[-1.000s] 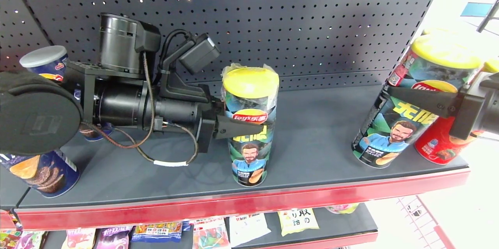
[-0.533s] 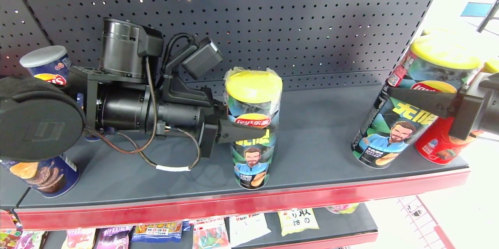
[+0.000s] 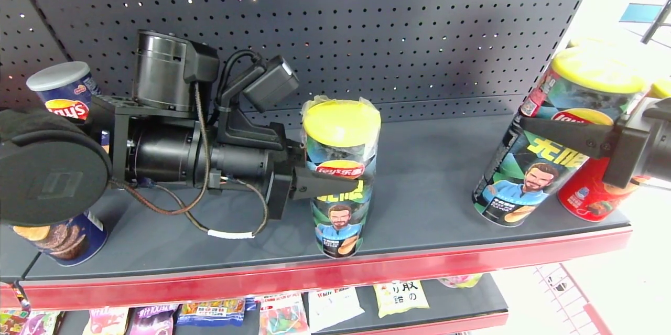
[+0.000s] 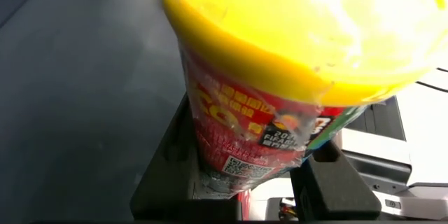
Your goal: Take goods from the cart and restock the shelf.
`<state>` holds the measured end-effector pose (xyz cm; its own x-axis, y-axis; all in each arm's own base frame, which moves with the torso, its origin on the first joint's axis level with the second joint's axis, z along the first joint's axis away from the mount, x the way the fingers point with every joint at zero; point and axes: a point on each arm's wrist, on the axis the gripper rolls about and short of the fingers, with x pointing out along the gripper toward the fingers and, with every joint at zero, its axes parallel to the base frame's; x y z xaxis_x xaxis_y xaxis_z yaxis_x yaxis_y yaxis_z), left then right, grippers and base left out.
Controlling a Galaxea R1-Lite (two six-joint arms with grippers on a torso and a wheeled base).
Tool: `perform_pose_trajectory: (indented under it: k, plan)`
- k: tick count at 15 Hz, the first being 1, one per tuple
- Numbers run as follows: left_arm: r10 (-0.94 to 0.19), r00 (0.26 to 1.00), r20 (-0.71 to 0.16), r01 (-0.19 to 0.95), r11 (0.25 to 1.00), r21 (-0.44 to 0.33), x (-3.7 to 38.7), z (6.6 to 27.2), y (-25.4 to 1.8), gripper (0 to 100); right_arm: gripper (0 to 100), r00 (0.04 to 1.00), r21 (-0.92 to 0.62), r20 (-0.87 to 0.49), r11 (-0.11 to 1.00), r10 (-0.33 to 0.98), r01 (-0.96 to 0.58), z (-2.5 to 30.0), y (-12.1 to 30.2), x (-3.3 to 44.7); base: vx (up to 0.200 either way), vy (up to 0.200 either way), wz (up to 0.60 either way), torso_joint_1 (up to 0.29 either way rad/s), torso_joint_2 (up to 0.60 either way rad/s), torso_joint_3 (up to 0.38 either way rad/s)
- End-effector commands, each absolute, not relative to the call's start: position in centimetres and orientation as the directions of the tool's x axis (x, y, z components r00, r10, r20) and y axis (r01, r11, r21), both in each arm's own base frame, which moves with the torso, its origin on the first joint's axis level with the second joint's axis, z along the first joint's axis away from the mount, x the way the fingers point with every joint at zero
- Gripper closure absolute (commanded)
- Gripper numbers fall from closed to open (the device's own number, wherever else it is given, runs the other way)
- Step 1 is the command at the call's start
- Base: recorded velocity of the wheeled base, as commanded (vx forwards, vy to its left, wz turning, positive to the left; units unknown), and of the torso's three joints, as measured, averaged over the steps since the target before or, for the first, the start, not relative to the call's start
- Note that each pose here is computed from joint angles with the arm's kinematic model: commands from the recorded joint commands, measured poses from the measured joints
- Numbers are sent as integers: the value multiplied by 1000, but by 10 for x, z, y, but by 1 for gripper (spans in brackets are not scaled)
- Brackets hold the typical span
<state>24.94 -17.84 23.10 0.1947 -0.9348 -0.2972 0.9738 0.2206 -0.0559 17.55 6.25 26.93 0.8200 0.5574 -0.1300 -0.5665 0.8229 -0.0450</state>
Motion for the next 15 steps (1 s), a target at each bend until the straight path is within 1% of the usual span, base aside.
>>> perform_pose_trajectory:
  k: [1,5,7,9,10,12,13,14,15]
  plan:
    - [-935,193,-297,974,219,-58,249,231,-178,0,100,818,-46,-130,821,560,-570,269,63,176,0,0,0,0,0,0]
    - [-934,195,-300,973,223,-64,241,231,-172,0,100,810,-53,-120,812,573,-582,279,71,192,0,0,0,0,0,0]
    - [-929,209,-307,968,242,-71,227,229,-158,0,100,790,-56,-110,790,603,-611,286,85,205,0,0,0,0,0,0]
    - [-919,240,-312,958,276,-75,214,226,-140,0,100,767,-50,-134,769,627,-637,283,99,221,0,0,0,0,0,0]
    - [-911,267,-315,950,304,-74,208,225,-128,0,100,753,-47,-145,756,642,-653,281,109,230,0,0,0,0,0,0]
    - [-874,357,-329,917,396,-58,190,220,-106,0,100,729,-42,-160,733,666,-679,279,127,247,0,0,0,0,0,0]
    - [-864,380,-329,906,419,-55,183,219,-98,0,100,725,-43,-163,730,669,-682,278,131,254,0,0,0,0,0,0]
    - [-847,420,-326,886,460,-55,168,215,-83,0,100,714,-38,-177,720,678,-693,273,144,270,0,0,0,0,0,0]
    - [-837,440,-325,874,483,-61,158,211,-75,0,100,708,-34,-190,717,680,-697,268,150,280,0,0,0,0,0,0]
